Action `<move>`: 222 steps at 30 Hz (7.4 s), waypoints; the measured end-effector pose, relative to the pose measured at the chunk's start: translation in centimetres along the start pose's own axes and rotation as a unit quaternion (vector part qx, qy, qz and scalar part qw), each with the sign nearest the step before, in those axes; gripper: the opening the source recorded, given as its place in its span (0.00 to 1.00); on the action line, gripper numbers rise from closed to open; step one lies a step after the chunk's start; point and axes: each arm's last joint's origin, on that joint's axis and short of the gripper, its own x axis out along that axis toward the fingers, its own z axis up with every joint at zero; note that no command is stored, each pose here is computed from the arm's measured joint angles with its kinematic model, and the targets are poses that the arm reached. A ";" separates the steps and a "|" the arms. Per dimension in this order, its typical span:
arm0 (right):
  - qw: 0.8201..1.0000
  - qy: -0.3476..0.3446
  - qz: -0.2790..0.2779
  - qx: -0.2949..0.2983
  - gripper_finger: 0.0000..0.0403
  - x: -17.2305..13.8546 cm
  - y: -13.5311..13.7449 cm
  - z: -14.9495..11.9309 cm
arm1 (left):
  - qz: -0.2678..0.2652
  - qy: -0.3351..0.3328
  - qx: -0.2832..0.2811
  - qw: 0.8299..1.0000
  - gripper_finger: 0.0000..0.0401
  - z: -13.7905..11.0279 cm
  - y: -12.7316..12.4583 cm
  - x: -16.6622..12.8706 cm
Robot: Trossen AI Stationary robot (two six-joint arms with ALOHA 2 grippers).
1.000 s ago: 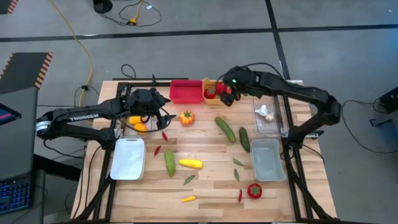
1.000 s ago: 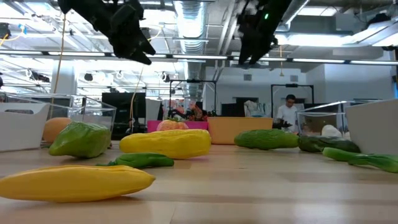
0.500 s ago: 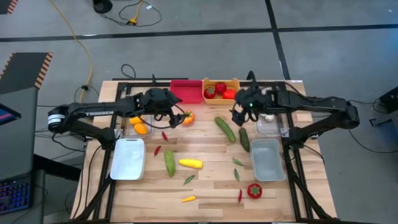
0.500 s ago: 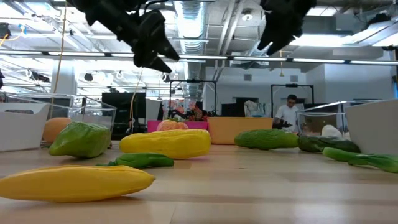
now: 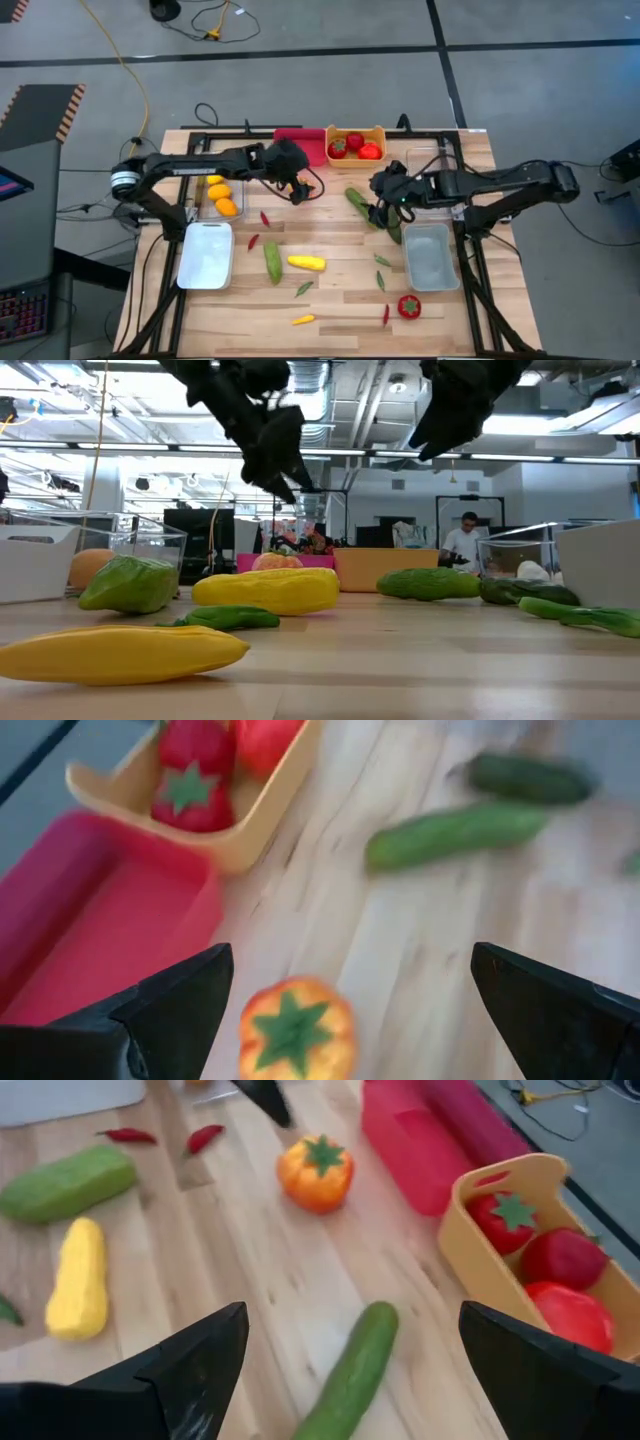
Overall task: Sort produce into baskets
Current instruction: Put the yellow tomato into the yellow bin, then put the red tomato into the yellow bin
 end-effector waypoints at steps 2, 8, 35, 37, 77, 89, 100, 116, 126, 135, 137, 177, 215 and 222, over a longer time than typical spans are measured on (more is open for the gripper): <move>1.000 -0.001 0.007 -0.005 0.96 0.1 0.4 -0.4 | 0.026 0.033 0.003 0.999 0.98 -0.2 0.1 1.0; 1.000 0.001 0.019 -0.007 0.96 -0.2 1.2 -0.7 | 0.050 0.084 0.008 0.995 0.98 -0.9 0.2 3.9; 0.999 0.000 0.041 -0.023 0.96 -0.7 2.4 -1.1 | 0.081 0.155 0.020 0.984 0.98 -2.8 0.6 6.2; 0.999 0.000 0.041 -0.023 0.96 -0.7 2.4 -1.1 | 0.082 0.163 0.021 0.983 0.98 -3.0 0.6 6.4; 0.999 0.000 0.042 -0.024 0.96 -0.7 2.4 -1.1 | -0.007 0.025 0.049 0.998 0.80 5.7 -0.7 6.5; 0.999 0.000 0.042 -0.024 0.96 -0.7 2.4 -1.1 | 0.069 -0.086 0.078 0.991 0.80 8.6 1.1 5.9; 0.999 0.000 0.043 -0.023 0.96 -0.7 2.4 -1.1 | 0.096 -0.086 0.033 0.991 0.80 7.8 5.1 9.3; 0.999 0.000 0.043 -0.024 0.96 -0.7 2.4 -1.1 | 0.094 -0.067 0.041 0.993 0.80 6.1 6.3 13.4; 0.999 0.000 0.043 -0.024 0.96 -0.7 2.4 -1.1 | 0.097 -0.064 0.055 0.992 0.88 6.0 6.3 13.4; 0.999 0.000 0.043 -0.024 0.96 -0.7 2.4 -1.1 | 0.097 -0.058 0.061 0.992 0.93 5.9 6.4 13.4; 0.999 0.001 0.043 -0.024 0.96 -0.7 2.4 -1.1 | 0.097 -0.058 0.060 0.992 0.94 5.9 6.4 13.4; 0.965 0.091 0.246 -0.018 0.96 -4.1 6.3 -2.1 | 0.031 -0.031 0.078 0.996 0.94 8.2 4.3 0.0; 0.730 0.439 0.072 0.519 0.96 -8.2 15.7 -10.6 | 0.044 -0.073 0.101 0.991 0.94 -0.4 -1.7 -4.5; 0.709 0.458 0.019 0.535 0.96 -6.9 18.0 -12.9 | 0.036 -0.077 0.121 0.989 0.94 -0.4 -2.3 -4.6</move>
